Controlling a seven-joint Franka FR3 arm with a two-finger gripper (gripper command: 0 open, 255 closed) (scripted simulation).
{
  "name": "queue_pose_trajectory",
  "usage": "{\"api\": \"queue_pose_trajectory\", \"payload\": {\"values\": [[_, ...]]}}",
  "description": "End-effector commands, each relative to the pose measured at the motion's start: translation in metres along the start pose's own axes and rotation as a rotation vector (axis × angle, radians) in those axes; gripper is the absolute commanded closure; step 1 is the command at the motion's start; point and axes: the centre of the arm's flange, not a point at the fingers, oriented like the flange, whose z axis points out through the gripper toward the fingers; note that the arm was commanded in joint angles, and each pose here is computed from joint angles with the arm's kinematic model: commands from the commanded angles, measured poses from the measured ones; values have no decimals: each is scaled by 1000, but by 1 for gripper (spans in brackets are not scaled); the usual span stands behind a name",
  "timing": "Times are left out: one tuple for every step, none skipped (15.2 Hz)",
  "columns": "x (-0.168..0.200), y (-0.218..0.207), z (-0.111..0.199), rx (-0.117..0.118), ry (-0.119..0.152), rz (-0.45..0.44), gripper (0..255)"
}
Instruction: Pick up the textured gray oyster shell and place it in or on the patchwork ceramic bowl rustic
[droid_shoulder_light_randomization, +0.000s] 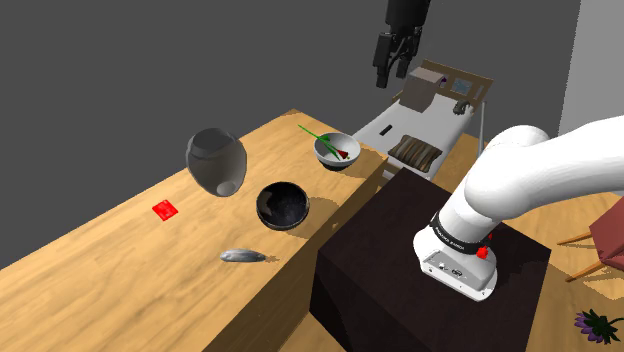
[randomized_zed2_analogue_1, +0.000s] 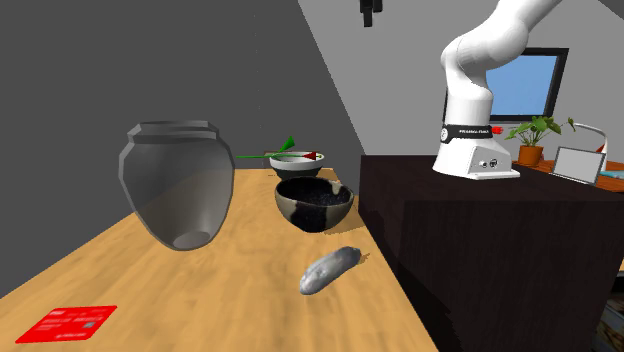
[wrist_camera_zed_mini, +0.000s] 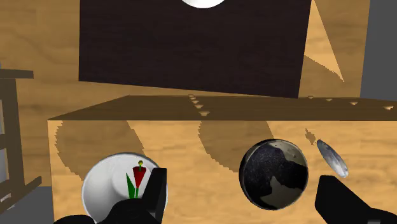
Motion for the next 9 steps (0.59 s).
{"api": "queue_pose_trajectory", "payload": {"values": [[0, 0, 0, 0, 0, 0, 0], [7, -6, 10, 1, -1, -14, 0], [13, -12, 19, 3, -2, -28, 0], [20, -18, 29, 4, -2, -42, 0], [26, -24, 39, 5, -3, -56, 0], [33, -31, 48, 6, -4, -70, 0], [39, -37, 58, 8, -5, -84, 0], [45, -44, 68, 9, -6, -98, 0], [51, -50, 77, 10, -6, -112, 0]]}}
